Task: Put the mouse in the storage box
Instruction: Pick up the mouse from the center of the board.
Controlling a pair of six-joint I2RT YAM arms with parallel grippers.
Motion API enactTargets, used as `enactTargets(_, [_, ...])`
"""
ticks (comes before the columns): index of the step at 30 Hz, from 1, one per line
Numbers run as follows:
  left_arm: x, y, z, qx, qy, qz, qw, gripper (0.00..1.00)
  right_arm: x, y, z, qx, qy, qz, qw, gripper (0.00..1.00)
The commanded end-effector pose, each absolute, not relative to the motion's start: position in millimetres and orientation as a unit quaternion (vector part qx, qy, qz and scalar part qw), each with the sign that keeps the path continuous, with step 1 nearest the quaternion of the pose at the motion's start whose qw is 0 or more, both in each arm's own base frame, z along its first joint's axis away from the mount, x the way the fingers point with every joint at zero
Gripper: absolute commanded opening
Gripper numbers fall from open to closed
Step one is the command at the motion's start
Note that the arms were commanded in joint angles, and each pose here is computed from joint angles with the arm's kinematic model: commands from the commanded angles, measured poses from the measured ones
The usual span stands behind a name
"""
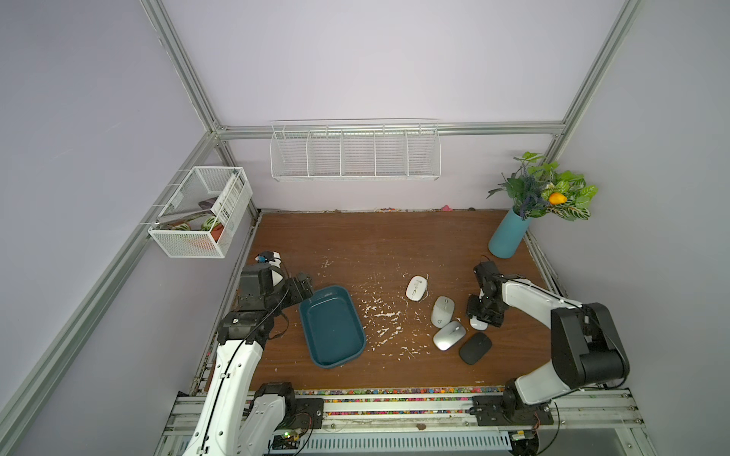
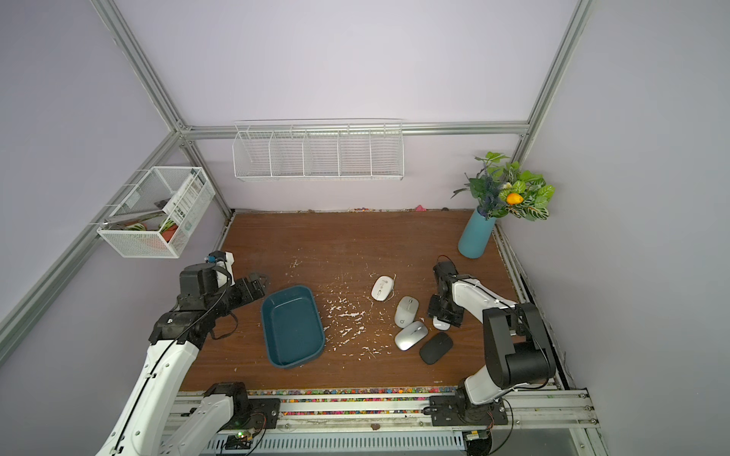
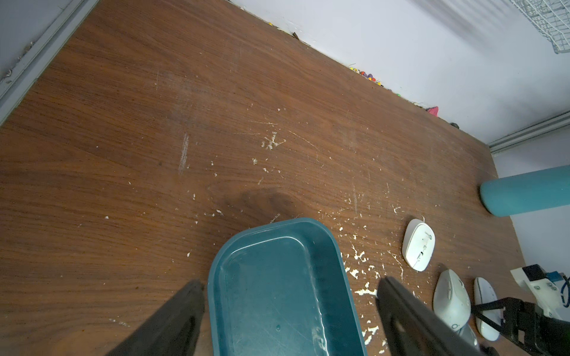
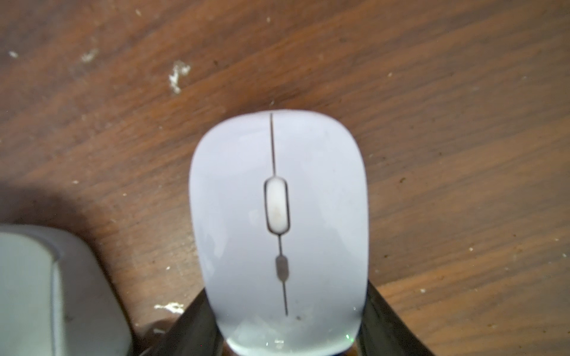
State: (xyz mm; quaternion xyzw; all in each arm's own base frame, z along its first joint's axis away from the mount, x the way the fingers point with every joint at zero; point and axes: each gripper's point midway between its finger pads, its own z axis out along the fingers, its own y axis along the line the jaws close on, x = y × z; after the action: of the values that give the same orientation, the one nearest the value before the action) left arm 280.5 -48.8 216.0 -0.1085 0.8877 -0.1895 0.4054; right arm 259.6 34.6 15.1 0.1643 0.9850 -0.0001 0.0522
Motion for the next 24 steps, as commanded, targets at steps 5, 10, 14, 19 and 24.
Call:
enactTargets(5, [279,-68,220,-0.076,0.883,-0.238,0.398,0.91,283,49,68,0.131,0.979,0.017,0.154,0.35])
enactTargets(10, [274,-101,236,-0.036,0.863,-0.335,0.378,0.90,294,89,110,0.053,0.967,0.066,0.242,0.34])
enactTargets(14, [274,-133,258,0.006,0.828,-0.439,0.348,0.89,296,136,140,-0.030,0.941,0.132,0.309,0.31])
enactTargets(19, [280,-160,272,0.049,0.820,-0.474,0.317,0.88,285,194,179,-0.154,0.882,0.184,0.405,0.29])
enactTargets(24, [272,-195,281,0.105,0.813,-0.495,0.289,0.87,259,253,202,-0.293,0.806,0.220,0.466,0.29])
